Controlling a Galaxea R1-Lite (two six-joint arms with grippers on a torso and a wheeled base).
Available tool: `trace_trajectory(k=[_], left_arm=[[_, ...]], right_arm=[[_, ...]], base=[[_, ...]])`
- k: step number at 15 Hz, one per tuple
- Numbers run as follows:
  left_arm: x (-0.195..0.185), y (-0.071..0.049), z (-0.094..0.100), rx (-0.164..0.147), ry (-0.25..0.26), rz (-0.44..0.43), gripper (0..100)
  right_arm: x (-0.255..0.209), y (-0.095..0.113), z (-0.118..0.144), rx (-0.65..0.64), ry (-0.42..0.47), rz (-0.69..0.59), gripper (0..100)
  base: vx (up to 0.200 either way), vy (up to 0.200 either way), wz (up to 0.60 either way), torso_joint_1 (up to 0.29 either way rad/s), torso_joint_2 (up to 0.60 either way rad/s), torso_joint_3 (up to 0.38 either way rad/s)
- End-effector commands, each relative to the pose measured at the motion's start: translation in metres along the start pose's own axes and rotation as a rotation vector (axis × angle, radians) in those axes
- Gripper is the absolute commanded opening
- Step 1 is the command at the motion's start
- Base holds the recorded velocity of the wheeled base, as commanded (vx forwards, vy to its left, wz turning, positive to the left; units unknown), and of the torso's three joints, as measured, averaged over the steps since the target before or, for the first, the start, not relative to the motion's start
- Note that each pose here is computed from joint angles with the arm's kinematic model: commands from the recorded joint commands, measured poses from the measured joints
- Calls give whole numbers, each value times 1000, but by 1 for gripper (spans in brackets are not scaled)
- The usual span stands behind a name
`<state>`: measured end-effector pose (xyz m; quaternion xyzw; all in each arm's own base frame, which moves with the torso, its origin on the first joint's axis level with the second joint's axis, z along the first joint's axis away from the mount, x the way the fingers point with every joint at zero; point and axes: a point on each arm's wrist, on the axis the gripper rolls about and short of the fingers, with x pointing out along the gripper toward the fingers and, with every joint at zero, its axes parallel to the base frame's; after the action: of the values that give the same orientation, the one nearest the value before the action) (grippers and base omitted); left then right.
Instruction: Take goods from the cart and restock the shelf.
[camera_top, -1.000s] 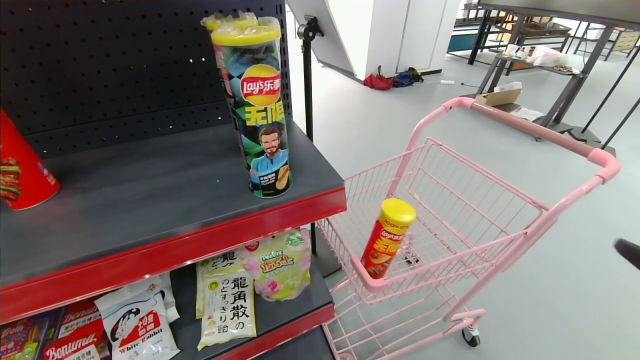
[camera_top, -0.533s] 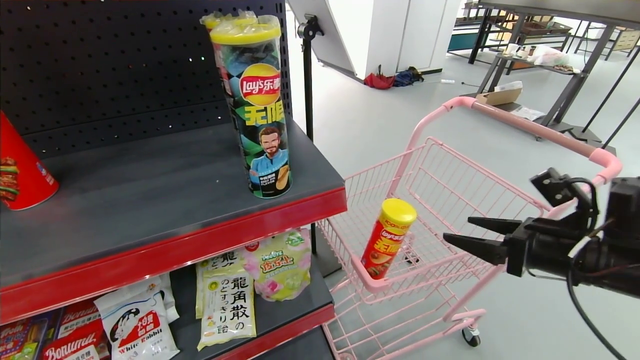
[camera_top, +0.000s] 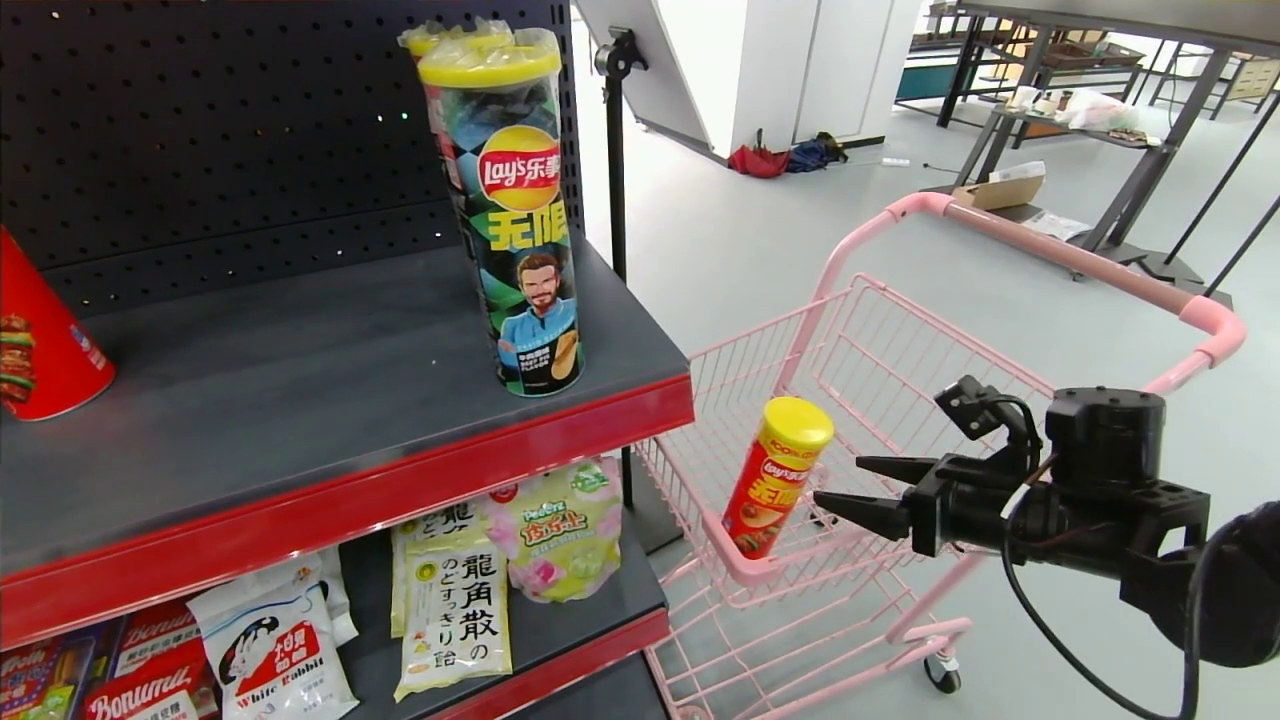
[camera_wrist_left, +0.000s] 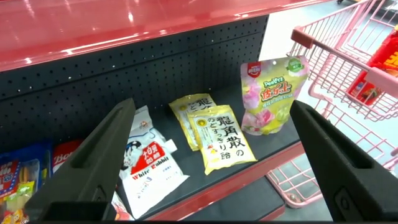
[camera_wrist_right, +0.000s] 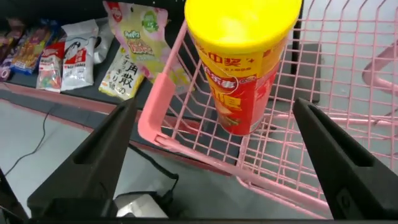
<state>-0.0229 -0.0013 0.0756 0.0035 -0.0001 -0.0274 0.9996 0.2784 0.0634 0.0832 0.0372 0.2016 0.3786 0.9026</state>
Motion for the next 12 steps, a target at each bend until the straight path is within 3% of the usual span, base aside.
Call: trace_trajectory(k=[1, 6, 12], left_arm=[[0, 0, 0, 1, 0, 0, 100], [0, 0, 0, 1, 0, 1, 100], [0, 0, 0, 1, 0, 1, 100]], right_arm=[[14, -7, -7, 13, 27, 9, 100], [38, -23, 2, -7, -1, 7, 100], [65, -23, -2, -31, -1, 48, 100]], base=[[0, 0, 0, 0, 0, 0], [0, 0, 0, 0, 0, 0], [0, 0, 0, 0, 0, 0]])
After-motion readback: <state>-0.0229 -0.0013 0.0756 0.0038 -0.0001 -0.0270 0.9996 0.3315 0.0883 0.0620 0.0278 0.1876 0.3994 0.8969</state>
